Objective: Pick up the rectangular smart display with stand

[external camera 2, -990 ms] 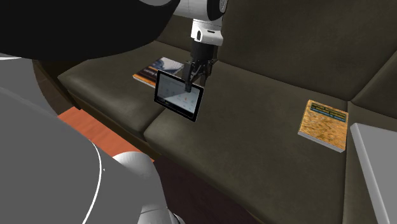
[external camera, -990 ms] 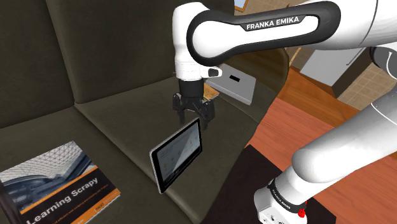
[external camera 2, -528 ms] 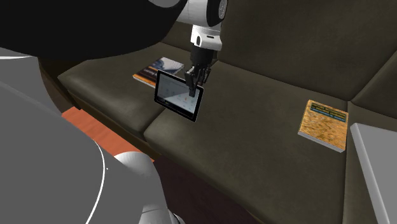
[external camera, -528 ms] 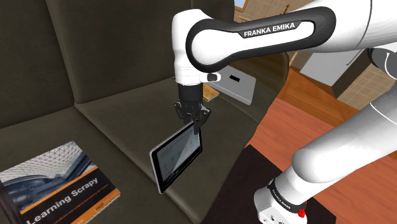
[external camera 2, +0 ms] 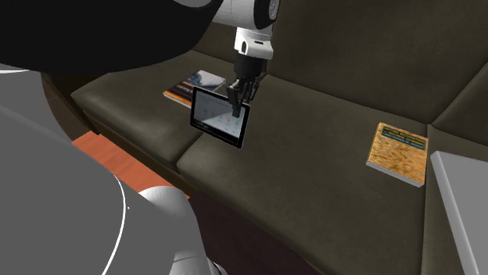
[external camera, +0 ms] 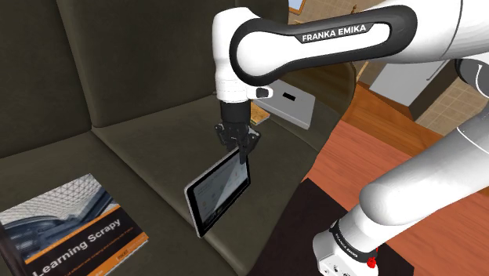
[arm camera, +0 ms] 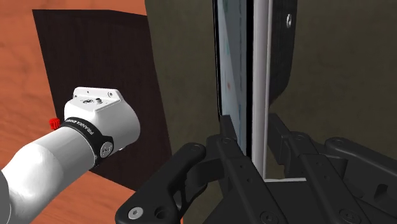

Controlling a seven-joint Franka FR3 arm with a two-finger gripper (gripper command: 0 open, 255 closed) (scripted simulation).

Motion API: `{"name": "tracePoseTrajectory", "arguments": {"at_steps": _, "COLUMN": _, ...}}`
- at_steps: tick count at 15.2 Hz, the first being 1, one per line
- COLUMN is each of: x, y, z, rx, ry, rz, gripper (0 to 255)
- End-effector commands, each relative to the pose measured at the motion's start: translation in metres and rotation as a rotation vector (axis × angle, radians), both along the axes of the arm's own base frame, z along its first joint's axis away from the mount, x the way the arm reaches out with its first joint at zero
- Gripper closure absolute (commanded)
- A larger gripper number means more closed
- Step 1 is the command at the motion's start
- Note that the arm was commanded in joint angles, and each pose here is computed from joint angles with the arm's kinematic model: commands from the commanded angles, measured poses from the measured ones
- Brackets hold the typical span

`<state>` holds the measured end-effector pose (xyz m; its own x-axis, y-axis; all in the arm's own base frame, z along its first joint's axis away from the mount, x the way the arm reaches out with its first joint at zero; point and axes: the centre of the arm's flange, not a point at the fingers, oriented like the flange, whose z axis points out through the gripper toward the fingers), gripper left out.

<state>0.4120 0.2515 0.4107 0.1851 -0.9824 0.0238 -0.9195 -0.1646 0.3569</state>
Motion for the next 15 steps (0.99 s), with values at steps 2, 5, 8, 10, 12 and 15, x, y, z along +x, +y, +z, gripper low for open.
{"name": "tracePoseTrajectory", "arguments": {"at_steps": 2, "x": 0.0, "y": 0.0, "z": 0.014, "rx": 0.0, "ry": 0.0, "rz": 0.0, "gripper": 255}}
{"name": "tracePoseTrajectory", "arguments": {"at_steps": 5, "x": 0.0, "y": 0.0, "z": 0.03, "rx": 0.0, "ry": 0.0, "rz": 0.0, "gripper": 255}}
{"name": "tracePoseTrajectory", "arguments": {"at_steps": 8, "x": 0.0, "y": 0.0, "z": 0.046, "rx": 0.0, "ry": 0.0, "rz": 0.0, "gripper": 255}}
{"name": "tracePoseTrajectory", "arguments": {"at_steps": 10, "x": 0.0, "y": 0.0, "z": 0.057, "rx": 0.0, "ry": 0.0, "rz": 0.0, "gripper": 255}}
{"name": "tracePoseTrajectory", "arguments": {"at_steps": 12, "x": 0.0, "y": 0.0, "z": 0.067, "rx": 0.0, "ry": 0.0, "rz": 0.0, "gripper": 255}}
{"name": "tracePoseTrajectory", "arguments": {"at_steps": 15, "x": 0.0, "y": 0.0, "z": 0.073, "rx": 0.0, "ry": 0.0, "rz": 0.0, "gripper": 255}}
